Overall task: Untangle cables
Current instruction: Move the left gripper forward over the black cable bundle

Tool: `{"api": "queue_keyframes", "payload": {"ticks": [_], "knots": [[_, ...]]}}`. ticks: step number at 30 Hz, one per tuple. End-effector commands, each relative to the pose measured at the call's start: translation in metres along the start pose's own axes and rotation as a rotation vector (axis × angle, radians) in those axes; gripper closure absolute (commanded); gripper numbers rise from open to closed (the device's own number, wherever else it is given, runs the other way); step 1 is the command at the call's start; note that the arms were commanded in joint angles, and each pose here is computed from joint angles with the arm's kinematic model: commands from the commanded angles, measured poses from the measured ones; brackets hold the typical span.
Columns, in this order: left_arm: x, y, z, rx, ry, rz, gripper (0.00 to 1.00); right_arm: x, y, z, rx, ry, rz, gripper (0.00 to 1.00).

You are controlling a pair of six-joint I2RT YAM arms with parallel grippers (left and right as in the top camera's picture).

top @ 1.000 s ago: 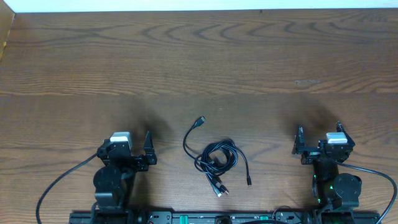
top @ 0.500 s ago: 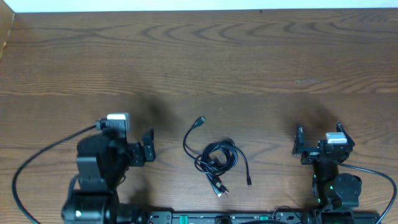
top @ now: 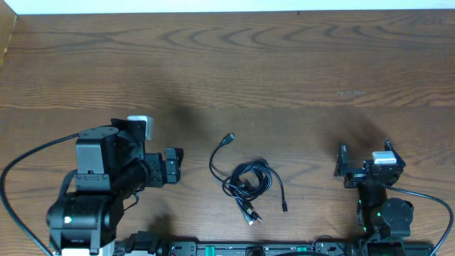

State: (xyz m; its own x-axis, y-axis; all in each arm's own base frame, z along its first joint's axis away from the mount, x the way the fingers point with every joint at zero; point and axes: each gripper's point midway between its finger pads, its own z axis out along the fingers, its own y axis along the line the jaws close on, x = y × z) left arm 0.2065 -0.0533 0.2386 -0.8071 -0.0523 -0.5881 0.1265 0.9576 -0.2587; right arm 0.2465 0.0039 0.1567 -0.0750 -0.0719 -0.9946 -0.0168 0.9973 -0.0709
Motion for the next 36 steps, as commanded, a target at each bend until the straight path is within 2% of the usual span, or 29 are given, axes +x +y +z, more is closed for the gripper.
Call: {"api": "queue_keyframes", "payload": {"ticks": [1, 6, 14, 22, 26, 36], "knots": [[-0.009, -0.012, -0.013, 0.017, 0.002, 0.038, 0.03, 0.001, 0.001, 0.000, -0.007, 0.001, -0.010, 0.01], [-0.006, -0.013, -0.010, -0.051, 0.077, 0.080, 0.03, 0.001, 0.001, 0.000, -0.007, 0.001, -0.010, 0.01], [0.010, -0.030, 0.028, -0.128, 0.246, 0.200, 0.03, 0.001, 0.001, 0.000, -0.008, 0.001, -0.010, 0.01], [0.035, -0.048, 0.064, -0.249, 0.388, 0.193, 0.03, 0.001, 0.001, 0.000, -0.007, 0.001, -0.010, 0.01], [0.045, -0.061, 0.080, -0.263, 0.428, 0.165, 0.03, 0.001, 0.001, 0.000, -0.007, 0.001, -0.010, 0.01], [0.041, -0.081, 0.122, -0.241, 0.423, 0.176, 0.02, 0.001, 0.001, 0.000, -0.007, 0.001, -0.010, 0.01]]}}
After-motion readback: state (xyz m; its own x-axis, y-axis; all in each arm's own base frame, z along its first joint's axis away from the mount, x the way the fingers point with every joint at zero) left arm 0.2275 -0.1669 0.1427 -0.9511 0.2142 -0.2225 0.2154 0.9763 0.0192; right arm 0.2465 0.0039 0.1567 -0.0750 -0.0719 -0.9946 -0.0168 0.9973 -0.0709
